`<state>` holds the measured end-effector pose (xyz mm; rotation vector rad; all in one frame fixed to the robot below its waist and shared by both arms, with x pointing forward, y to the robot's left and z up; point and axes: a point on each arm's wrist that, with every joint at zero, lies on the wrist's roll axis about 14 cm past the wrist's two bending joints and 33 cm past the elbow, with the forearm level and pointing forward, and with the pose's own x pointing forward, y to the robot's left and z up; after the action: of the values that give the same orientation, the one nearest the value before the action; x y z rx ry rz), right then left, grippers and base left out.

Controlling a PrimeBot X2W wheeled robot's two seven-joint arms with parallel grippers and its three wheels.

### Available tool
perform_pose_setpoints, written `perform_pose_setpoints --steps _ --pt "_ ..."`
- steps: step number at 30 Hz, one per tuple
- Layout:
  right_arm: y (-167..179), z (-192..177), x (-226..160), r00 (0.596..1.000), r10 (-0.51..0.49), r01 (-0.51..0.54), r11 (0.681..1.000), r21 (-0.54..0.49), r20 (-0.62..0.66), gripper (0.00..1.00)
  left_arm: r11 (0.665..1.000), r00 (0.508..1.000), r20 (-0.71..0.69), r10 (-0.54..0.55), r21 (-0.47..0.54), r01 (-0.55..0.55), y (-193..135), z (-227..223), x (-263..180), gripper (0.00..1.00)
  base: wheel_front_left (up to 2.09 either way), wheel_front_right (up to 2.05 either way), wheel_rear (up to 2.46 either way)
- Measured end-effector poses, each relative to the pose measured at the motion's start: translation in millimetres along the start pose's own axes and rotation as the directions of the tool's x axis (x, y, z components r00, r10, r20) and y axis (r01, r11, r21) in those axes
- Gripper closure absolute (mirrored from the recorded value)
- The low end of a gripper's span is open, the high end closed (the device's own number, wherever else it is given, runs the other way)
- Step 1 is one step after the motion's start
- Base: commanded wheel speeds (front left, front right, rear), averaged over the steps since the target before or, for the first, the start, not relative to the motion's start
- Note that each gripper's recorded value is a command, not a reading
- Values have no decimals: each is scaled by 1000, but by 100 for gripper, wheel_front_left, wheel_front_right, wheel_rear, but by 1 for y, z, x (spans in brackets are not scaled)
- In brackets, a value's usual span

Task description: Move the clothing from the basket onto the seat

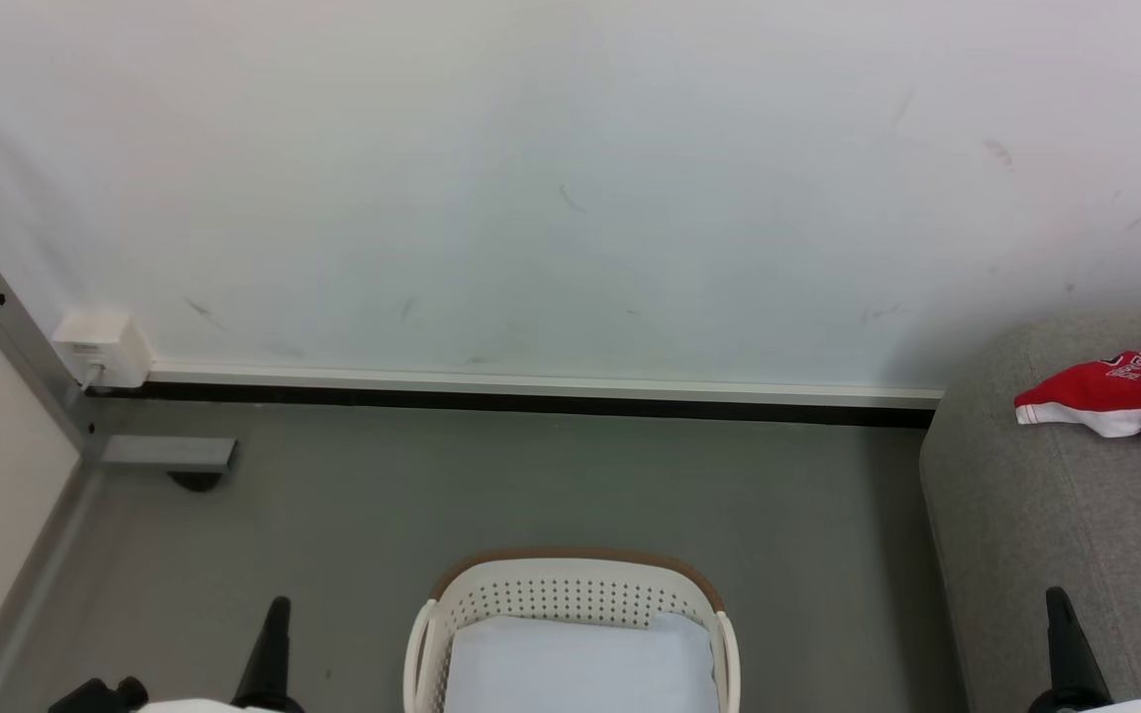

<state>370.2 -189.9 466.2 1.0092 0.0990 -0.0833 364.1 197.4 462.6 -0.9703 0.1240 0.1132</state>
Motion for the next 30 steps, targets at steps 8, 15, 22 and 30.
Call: perform_pose_setpoints --steps 8,15,22,30 --pt "5 4 3 1000 14 -14 996 85 4 100 996 1000 0 -13 -83 13 -4 3 3 100 0 0 0" --pt "8 7 5 1000 21 -22 988 152 7 100 987 1000 3 -22 -157 22 -7 6 4 100 0 0 0" --pt "9 9 6 1000 28 -29 976 214 8 100 974 999 8 -40 -225 41 -12 9 7 100 0 0 0" --pt "14 14 8 999 43 -45 959 279 15 100 953 998 12 -54 -297 55 -16 12 9 100 0 0 0"
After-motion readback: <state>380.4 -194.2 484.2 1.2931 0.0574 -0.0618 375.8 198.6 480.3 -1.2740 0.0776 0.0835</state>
